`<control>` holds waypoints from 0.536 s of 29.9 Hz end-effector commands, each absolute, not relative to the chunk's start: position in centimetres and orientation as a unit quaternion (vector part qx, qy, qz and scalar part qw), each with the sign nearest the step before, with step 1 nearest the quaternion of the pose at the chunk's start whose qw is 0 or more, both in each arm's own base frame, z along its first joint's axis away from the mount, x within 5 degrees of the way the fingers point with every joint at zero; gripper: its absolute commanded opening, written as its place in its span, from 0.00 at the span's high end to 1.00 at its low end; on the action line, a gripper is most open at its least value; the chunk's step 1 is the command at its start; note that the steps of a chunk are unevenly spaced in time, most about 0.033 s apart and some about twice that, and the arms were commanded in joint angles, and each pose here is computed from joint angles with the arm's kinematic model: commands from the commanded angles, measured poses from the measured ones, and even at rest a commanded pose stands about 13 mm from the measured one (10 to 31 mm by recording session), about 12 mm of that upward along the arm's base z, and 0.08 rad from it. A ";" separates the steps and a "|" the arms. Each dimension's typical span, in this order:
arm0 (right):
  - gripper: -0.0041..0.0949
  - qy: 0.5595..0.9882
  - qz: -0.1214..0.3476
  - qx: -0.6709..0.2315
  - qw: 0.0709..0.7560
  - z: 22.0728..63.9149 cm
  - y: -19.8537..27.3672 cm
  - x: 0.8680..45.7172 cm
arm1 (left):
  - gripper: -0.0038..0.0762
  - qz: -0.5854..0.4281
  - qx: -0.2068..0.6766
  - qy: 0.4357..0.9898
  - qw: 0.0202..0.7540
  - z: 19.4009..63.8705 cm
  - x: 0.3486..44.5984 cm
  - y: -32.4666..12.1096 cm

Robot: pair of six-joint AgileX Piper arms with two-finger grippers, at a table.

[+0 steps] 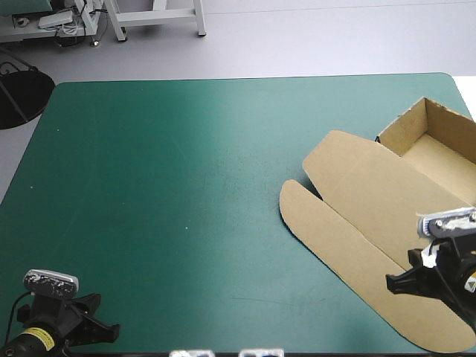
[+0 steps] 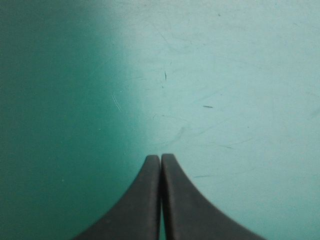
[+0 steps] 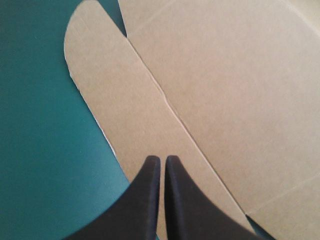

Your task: Fold the box

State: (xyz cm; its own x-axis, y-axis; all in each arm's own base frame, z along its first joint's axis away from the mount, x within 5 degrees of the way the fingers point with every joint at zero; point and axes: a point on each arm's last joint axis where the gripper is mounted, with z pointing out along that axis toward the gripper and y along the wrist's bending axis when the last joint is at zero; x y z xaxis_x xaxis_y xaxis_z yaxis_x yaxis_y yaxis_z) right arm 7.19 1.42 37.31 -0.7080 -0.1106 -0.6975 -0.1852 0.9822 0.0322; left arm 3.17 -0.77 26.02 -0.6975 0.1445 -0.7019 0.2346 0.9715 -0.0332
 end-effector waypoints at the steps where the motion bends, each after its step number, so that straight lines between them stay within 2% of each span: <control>1: 0.94 0.906 0.054 -0.076 0.414 35.3 1.5 6.8 | 0.96 -0.069 0.103 0.907 0.403 27.1 3.6 -0.9; 6: 0.94 0.887 0.084 -0.066 0.449 33.1 1.8 6.1 | 0.96 -0.069 0.103 0.907 0.403 27.1 3.6 -0.9; 10: 0.94 0.875 0.082 -0.064 0.472 32.3 1.8 5.6 | 0.96 -0.069 0.103 0.907 0.403 27.1 3.6 -0.9; 16: 0.94 0.883 0.080 -0.062 0.459 30.5 1.7 5.7 | 0.96 -0.069 0.103 0.907 0.403 27.1 3.6 -0.9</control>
State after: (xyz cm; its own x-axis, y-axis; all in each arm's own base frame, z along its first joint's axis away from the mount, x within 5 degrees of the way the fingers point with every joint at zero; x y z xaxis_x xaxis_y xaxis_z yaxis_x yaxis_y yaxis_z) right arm 5.21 1.67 30.04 -0.6253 -0.0433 -0.7792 -0.1757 0.9806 0.0865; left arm 3.17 -0.77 26.02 -0.6975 0.1445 -0.7019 0.2346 0.9715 -0.0332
